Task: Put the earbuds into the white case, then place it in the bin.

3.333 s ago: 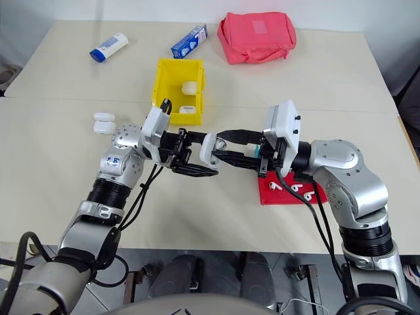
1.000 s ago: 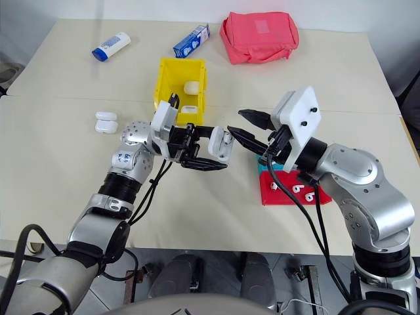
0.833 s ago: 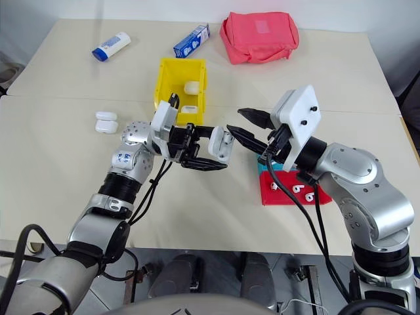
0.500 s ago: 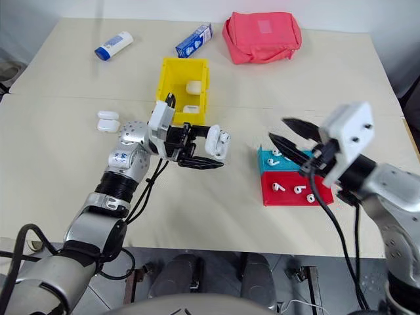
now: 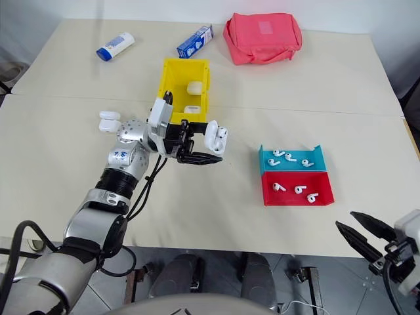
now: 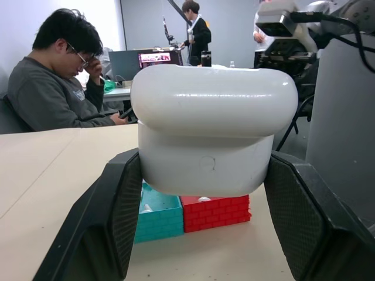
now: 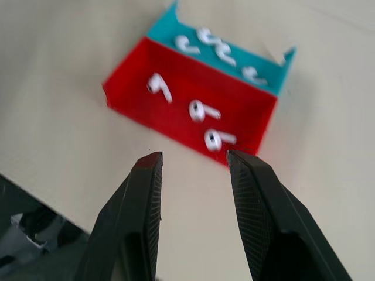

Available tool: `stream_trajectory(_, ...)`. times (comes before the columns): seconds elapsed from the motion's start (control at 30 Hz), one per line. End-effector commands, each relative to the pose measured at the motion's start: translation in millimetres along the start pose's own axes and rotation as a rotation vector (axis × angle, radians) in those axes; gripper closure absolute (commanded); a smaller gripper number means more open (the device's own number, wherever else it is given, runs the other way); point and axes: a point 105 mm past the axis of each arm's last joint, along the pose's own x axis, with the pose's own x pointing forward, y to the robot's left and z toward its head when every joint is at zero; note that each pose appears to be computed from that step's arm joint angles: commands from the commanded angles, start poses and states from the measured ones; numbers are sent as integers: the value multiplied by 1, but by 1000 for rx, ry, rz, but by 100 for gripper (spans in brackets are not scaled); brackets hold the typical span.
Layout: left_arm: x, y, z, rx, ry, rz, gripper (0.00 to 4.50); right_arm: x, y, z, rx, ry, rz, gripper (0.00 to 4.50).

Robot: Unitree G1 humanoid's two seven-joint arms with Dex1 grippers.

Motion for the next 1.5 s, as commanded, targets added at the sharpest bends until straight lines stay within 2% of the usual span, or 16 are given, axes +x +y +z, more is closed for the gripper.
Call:
stream_trajectory(0.03,3,-7,9,48,-6,-115,174,2,-5,11,-51,-27,-13,252)
stream_trajectory(0.1,2,-7,9,49,-5,-113,174,7,-9,17,-67,-41,-22,210)
stream_trajectory(0.3,1,-8,9,59,-6,-97,174,35,-15,46,-150,-87,26,13)
stream_trajectory(0.6,1,-14,10,75,-21,-75,174,88,-20,84,-294,-85,128,6)
stream_trajectory(0.77,3,-18,10,79,-30,-65,174,124,-45,74,-241,131,88,6)
stream_trajectory(0.87,6,-21,9,80,-38,-68,174,140,-57,73,-237,220,57,69)
stream_trajectory(0.97,8,-24,9,80,-44,-70,174,152,-56,80,-256,248,91,167)
stream_trajectory(1.13,8,-26,8,79,-51,-67,174,169,-55,86,-279,301,139,167)
stream_trajectory(1.23,9,-27,8,80,-53,-62,174,176,-57,87,-290,314,142,252)
stream_trajectory(1.5,8,-29,7,80,-57,-46,174,190,-49,83,-395,395,273,252)
